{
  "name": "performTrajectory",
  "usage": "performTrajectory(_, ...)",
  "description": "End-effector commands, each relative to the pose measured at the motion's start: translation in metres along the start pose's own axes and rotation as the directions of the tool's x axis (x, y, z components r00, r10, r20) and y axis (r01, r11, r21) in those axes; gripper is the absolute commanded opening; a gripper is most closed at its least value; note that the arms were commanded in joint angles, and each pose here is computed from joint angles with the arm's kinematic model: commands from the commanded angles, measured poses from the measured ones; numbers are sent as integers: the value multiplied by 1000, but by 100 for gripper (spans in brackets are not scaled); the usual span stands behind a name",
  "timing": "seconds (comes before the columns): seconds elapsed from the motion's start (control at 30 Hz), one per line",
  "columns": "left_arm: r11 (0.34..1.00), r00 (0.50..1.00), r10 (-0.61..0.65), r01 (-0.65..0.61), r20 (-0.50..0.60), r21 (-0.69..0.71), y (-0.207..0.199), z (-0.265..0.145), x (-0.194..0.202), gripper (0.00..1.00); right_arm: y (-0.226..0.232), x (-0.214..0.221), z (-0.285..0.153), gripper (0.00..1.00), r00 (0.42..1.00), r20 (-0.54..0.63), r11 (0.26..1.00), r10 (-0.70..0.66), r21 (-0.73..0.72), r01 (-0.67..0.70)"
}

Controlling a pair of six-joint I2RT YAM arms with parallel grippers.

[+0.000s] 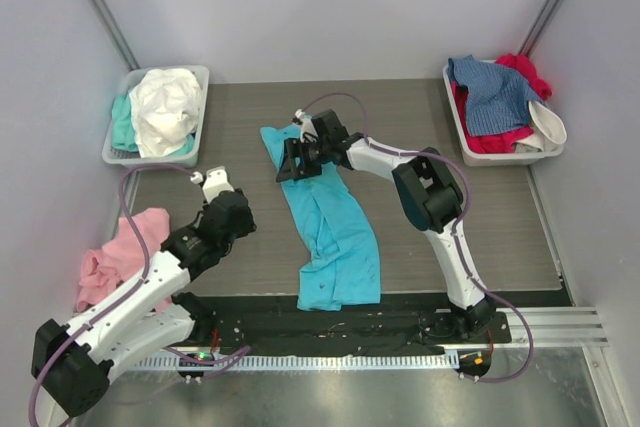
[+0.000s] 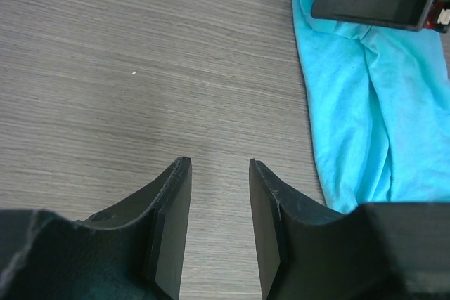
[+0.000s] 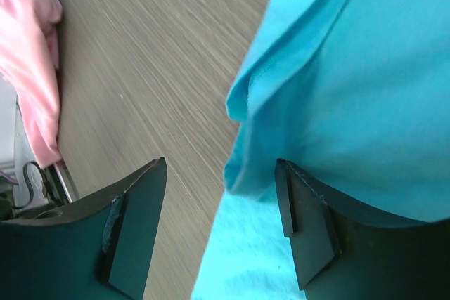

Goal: Fold and stack the t-shirts
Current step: Fold the tshirt

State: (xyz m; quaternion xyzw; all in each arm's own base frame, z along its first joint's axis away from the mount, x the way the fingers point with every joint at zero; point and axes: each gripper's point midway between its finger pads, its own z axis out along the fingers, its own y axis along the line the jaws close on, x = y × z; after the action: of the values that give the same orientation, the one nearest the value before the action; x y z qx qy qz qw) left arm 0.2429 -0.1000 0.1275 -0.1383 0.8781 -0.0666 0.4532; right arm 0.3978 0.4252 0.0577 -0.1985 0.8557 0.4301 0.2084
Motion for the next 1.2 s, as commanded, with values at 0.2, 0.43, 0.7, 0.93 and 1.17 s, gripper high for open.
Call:
performTrajectory(0.2, 999, 999, -40, 40, 24, 19, -10, 4, -9, 42, 13, -33, -46, 72, 988, 98, 988, -120, 114, 109)
performTrajectory(0.43, 999, 998, -28, 27, 48, 19, -11, 3, -16, 44, 3, -70, -88, 73, 950, 262, 950, -169, 299, 86)
performTrajectory(0.7, 997, 993, 52, -59, 108, 58, -47, 15, -57, 51, -87, -45, -137, 75, 950, 281, 684, -135, 720, -115)
performTrajectory(0.93, 985, 988, 112, -124, 106, 116, -106, 70, -98, 53, -133, 17, -142, 76, 978, 195, 561, -72, 819, -122)
performTrajectory(1.17, 967, 986, 152, -162, 63, 199, -158, 124, -105, 52, -156, 56, -135, 76, 990, 136, 530, -28, 842, -100)
